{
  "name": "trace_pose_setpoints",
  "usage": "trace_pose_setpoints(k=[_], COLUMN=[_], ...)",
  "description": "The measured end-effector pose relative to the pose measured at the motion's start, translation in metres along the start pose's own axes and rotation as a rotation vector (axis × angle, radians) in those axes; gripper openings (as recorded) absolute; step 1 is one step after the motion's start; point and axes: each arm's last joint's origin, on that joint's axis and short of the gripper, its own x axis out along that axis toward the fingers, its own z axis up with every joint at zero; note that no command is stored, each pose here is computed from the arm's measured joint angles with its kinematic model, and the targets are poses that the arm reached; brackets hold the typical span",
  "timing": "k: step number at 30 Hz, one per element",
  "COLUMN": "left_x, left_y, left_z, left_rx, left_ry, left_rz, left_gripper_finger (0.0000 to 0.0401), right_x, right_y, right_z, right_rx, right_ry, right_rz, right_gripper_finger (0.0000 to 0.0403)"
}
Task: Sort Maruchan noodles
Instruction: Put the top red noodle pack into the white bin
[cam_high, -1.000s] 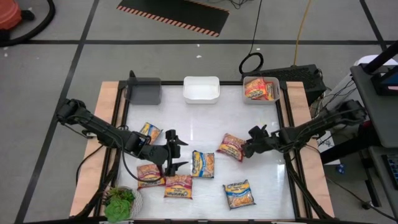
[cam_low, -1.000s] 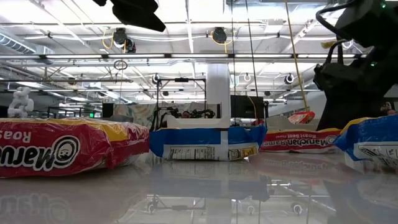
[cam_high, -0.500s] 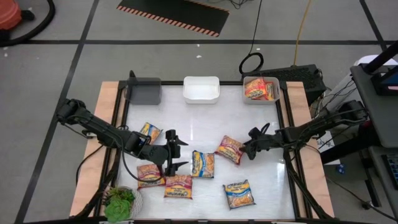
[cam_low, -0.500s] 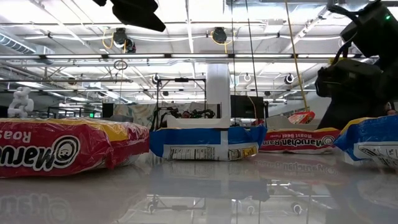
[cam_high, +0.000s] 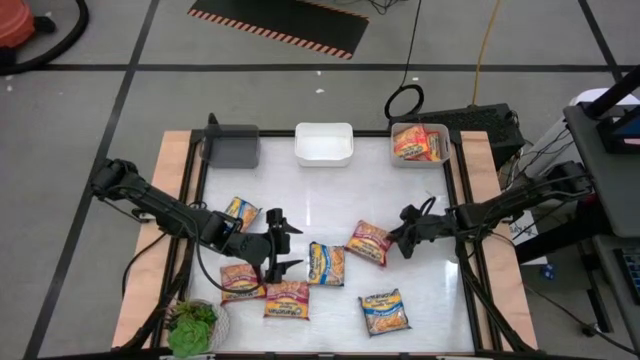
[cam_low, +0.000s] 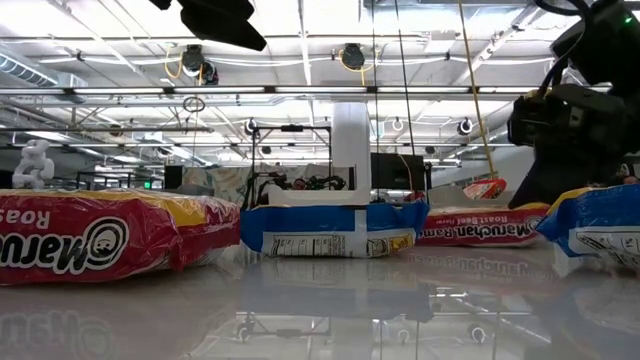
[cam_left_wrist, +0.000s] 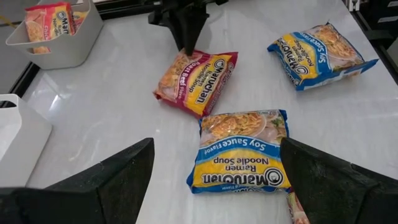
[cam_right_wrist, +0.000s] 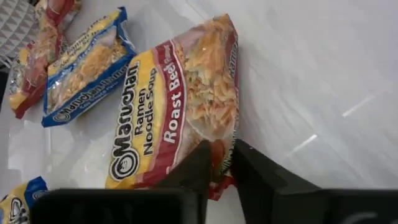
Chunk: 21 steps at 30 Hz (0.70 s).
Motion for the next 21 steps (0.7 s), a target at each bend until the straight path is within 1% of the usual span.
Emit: trace_pose_setpoints(k=[4,6,9,14,18,21], left_x=[0.000,0.000,0.001,0.003,0.006,0.007], left_y=[0.000,0.000,0.001,0.009,0.015,0.021], left_z=[0.000,0.000,0.000,0.002,0.005,0.006], left_rx=[0.000,0.000,-0.002,-0.027,-0.080,-0.131], left_ry=[0.000,0.000,0.000,-0.007,-0.030,-0.043], left_rz=[0.000,0.000,0.010,0.034,0.063,0.108], left_gripper_finger=[0.0351,0.0351,0.0351,0.0351,0.0351,0.0351], right_x=[-0.002,-0.003,-0.006,-0.012,-0.017,-0.019], right_y=[0.002,0.003,0.008,0.020,0.028,0.032], right_z=[0.002,0.003,0.008,0.020,0.028,0.031], right_rx=[-0.016,-0.031,-0.062,-0.145,-0.184,-0.197], right_ry=[-0.020,-0.034,-0.084,-0.224,-0.315,-0.333], right_rz=[0.017,0.032,0.081,0.206,0.279,0.302], right_gripper_finger=[0.0011,0.0003,0.0003,0.0001,0.0001,0.0000])
